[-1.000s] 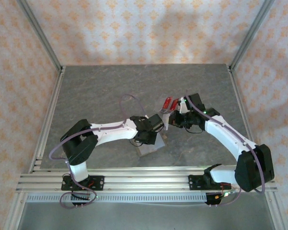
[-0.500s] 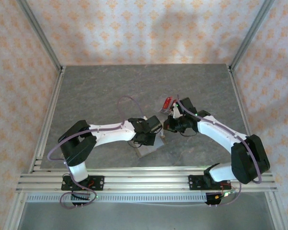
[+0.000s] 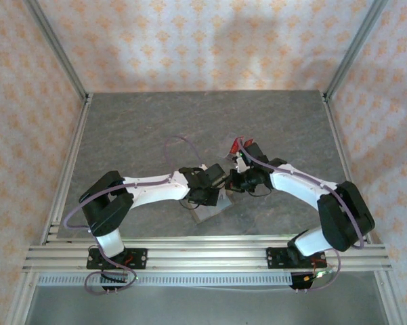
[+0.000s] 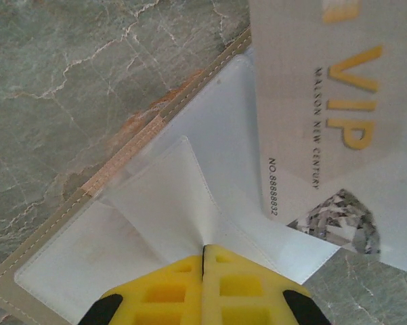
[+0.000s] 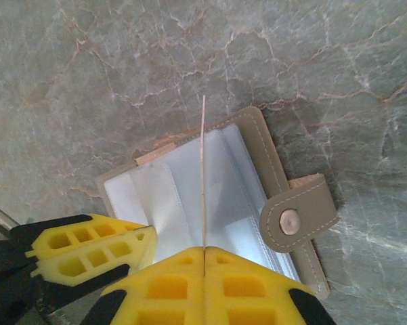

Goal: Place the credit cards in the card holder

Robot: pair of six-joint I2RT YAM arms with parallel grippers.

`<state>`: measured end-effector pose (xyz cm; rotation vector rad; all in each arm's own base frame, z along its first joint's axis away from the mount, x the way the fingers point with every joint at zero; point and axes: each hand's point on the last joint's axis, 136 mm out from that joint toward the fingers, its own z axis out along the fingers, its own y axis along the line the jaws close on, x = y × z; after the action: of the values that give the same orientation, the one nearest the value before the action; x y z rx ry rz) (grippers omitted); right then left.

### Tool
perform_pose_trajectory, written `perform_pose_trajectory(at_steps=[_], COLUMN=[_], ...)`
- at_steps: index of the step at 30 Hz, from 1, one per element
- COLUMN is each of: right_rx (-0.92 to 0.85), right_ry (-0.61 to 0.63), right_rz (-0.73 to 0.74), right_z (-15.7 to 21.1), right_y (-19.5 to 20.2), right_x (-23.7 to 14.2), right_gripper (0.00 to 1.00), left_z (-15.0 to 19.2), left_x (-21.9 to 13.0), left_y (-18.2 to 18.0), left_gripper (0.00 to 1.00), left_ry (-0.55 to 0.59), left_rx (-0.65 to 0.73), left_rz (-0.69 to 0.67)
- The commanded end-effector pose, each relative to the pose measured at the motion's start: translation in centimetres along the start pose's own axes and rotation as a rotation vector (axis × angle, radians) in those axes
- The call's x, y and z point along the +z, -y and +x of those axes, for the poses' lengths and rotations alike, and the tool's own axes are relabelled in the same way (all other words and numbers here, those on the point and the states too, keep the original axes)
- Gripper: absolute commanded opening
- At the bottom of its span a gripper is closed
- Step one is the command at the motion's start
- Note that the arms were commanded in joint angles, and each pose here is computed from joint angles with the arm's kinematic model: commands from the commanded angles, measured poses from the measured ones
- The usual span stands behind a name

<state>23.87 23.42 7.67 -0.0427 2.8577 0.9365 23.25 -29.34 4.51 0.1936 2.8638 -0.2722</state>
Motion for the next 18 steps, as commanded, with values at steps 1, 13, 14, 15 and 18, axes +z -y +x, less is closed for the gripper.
perform_pose_trajectory(at_steps=[1,13,14,15,18], right_rx=[0.009,0.013,0.014,0.016,0.018], right_ry=[0.012,-0.006,-0.007,-0.010,-0.012], right_rz=[0.039,0.020,0.026,0.028,0.039], right_z=[0.1,0.6,0.6,0.6,0.5], right_y=[0.9,0.8,0.9,0.9,1.1], right_x=[0.4,0.7,0.7,0.8,0.9], right_gripper=[0.00,0.00,0.00,0.00,0.00], left_z=[0.0,0.3,0.2,0.2,0.4], left_x=[-0.3,-0.1,-0.2,-0.3,-0.6], left_y=[-0.7,-1.5,-1.6,-1.7,-2.0], left_gripper=[0.00,0.02,0.03,0.03,0.06], left_ry=[0.016,0.023,0.029,0.034,0.038], left_rx=[-0.014,0.000,0.001,0.003,0.004], left_rz=[-0.013,-0.058,-0.062,-0.067,-0.074])
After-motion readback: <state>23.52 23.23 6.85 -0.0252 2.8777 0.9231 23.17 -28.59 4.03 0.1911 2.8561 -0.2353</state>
